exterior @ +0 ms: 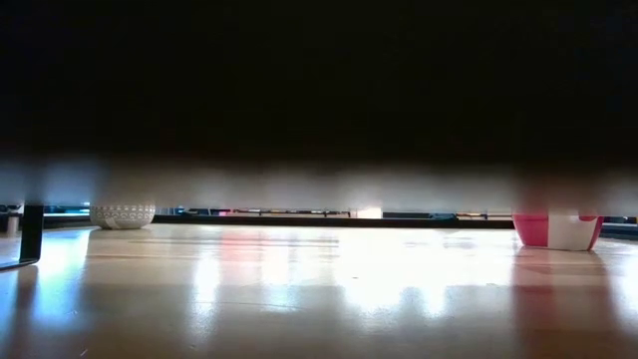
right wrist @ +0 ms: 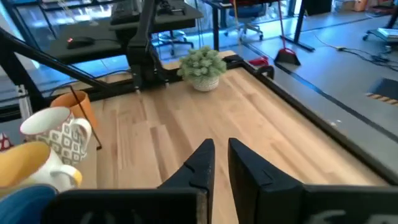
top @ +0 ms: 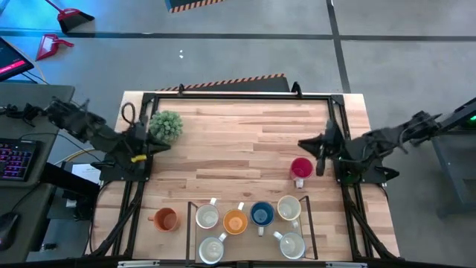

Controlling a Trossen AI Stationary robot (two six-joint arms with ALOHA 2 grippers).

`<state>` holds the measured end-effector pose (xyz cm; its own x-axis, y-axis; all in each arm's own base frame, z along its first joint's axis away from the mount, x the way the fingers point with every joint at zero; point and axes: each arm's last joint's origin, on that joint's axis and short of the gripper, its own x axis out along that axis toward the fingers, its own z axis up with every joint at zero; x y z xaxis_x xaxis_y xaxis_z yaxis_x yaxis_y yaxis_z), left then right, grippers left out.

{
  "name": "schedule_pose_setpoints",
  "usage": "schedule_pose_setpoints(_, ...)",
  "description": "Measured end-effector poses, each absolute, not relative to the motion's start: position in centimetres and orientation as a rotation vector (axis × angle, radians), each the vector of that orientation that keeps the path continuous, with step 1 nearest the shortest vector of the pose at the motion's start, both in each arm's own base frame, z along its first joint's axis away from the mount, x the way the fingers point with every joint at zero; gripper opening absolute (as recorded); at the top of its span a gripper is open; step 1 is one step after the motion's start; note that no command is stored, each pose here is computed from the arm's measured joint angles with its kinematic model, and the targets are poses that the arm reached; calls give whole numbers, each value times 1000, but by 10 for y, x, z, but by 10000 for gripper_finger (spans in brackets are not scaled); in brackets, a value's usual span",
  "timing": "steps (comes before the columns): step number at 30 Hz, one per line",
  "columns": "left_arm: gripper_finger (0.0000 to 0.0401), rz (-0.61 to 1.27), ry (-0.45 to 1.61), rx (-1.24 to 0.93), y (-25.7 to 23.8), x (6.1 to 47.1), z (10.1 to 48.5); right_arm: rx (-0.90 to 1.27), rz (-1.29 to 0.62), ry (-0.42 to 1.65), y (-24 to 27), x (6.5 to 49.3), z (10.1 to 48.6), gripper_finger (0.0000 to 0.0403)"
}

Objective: Place coffee mugs
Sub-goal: Put the orange mug on the shelf

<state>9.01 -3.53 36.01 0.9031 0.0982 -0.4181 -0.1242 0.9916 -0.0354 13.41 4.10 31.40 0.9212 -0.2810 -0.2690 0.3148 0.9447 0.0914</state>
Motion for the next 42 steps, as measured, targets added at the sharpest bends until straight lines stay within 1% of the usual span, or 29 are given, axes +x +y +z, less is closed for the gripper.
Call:
schedule_pose_setpoints(3, 5, 102, 437, -63, -44, 99, 331, 168, -284, 222, 41, 133, 282, 23)
schedule_pose_setpoints(6, 5, 84, 442, -77, -52, 107, 306, 204, -246, 184, 41, 130, 265, 23)
schedule_pose_setpoints(11, 5, 59, 468, -144, -64, 111, 274, 224, -217, 161, 39, 125, 258, 23)
schedule_pose_setpoints(15, 5, 56, 429, -147, -71, 110, 261, 207, -219, 151, 37, 123, 259, 23)
schedule_pose_setpoints(20, 5, -34, 391, -197, -75, 108, 274, 205, -224, 152, 37, 123, 259, 24)
schedule_pose_setpoints(23, 5, -73, 353, -273, -74, 105, 296, 212, -228, 151, 37, 123, 259, 24)
schedule_pose_setpoints(25, 5, -73, 360, -284, -72, 103, 312, 240, -235, 146, 37, 123, 259, 24)
schedule_pose_setpoints(27, 5, -51, 421, -280, -70, 100, 323, 288, -255, 139, 37, 123, 259, 24)
schedule_pose_setpoints(30, 5, -31, 576, -293, -71, 99, 332, 333, -272, 162, 36, 122, 255, 24)
schedule_pose_setpoints(35, 7, -46, 815, -414, -81, 103, 341, 331, -280, 211, 36, 121, 250, 24)
schedule_pose_setpoints(38, 20, -34, 915, -495, -86, 106, 339, 326, -279, 211, 36, 121, 250, 24)
schedule_pose_setpoints(42, 50, -2, 1035, -578, -94, 110, 331, 324, -280, 211, 36, 121, 250, 24)
